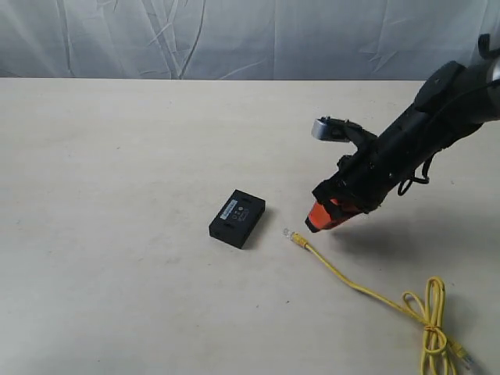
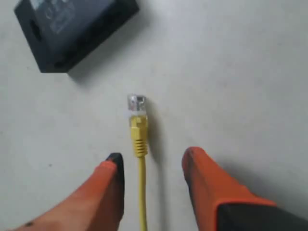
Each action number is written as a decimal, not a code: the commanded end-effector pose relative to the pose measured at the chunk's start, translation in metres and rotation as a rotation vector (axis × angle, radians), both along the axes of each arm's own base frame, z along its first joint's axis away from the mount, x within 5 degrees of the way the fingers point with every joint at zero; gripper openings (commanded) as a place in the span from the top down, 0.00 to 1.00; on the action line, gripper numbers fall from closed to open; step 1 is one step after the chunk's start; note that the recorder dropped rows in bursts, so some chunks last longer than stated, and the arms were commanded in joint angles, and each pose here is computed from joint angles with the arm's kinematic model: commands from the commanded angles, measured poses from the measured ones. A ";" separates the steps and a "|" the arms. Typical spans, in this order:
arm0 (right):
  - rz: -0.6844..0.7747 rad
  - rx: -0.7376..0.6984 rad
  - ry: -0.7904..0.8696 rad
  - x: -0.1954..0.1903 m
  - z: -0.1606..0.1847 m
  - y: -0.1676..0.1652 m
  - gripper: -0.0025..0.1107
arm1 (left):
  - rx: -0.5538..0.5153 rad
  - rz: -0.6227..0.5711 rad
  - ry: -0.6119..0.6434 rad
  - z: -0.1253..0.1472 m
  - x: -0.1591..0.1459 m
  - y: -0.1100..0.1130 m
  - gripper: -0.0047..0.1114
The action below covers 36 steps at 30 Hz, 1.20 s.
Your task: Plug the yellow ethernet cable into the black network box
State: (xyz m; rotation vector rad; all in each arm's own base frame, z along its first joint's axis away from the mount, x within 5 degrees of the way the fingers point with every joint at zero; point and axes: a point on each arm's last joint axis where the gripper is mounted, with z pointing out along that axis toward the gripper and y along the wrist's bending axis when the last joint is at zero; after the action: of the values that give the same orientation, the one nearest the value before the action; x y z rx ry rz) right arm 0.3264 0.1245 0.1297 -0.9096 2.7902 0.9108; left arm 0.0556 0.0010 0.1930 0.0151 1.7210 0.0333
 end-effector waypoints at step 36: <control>0.350 -0.409 -0.403 -0.060 0.005 0.092 0.60 | 0.000 -0.010 0.002 -0.002 0.000 -0.001 0.96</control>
State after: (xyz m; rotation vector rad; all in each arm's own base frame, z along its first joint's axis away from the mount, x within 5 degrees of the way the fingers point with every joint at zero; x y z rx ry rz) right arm 0.2652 0.2189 0.1421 -1.4608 2.5204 0.1634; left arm 0.0556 0.0010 0.1930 0.0151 1.7210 0.0333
